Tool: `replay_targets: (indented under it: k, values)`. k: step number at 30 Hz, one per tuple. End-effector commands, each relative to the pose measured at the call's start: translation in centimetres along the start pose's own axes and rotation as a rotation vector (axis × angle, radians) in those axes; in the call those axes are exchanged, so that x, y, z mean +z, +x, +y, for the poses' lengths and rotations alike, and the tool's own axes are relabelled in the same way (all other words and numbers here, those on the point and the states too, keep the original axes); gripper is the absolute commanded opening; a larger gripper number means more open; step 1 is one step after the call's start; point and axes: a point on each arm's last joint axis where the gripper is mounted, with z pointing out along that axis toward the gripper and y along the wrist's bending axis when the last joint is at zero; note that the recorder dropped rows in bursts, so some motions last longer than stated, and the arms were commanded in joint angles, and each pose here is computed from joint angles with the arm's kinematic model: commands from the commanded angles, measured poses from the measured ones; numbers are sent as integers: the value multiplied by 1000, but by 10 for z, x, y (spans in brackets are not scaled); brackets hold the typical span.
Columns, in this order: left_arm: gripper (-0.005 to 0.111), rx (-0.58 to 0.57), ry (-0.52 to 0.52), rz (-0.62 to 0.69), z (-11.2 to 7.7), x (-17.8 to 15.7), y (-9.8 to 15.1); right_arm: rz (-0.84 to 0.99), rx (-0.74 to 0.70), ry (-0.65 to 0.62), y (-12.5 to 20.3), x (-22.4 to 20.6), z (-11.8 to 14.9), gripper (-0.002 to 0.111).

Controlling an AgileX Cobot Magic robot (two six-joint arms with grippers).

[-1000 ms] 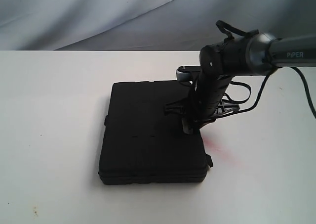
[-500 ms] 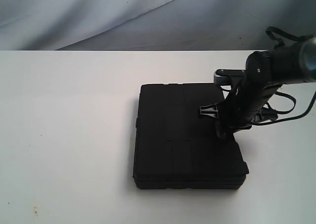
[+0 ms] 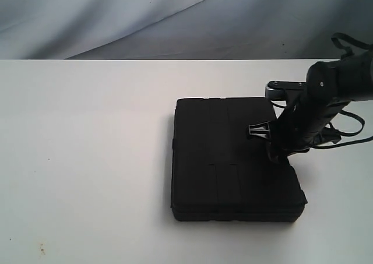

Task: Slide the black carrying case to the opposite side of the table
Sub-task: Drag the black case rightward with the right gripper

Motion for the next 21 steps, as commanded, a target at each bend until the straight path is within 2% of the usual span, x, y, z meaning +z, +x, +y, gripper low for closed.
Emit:
replay_targets:
  k: [1,21]
  values:
    - [0,-3,-2,-1,0,0,1,28,-8,38,11,3,-21,0]
    - [0,-7,-2,-1,0,0,1,17,22,71,14,-9,-57,0]
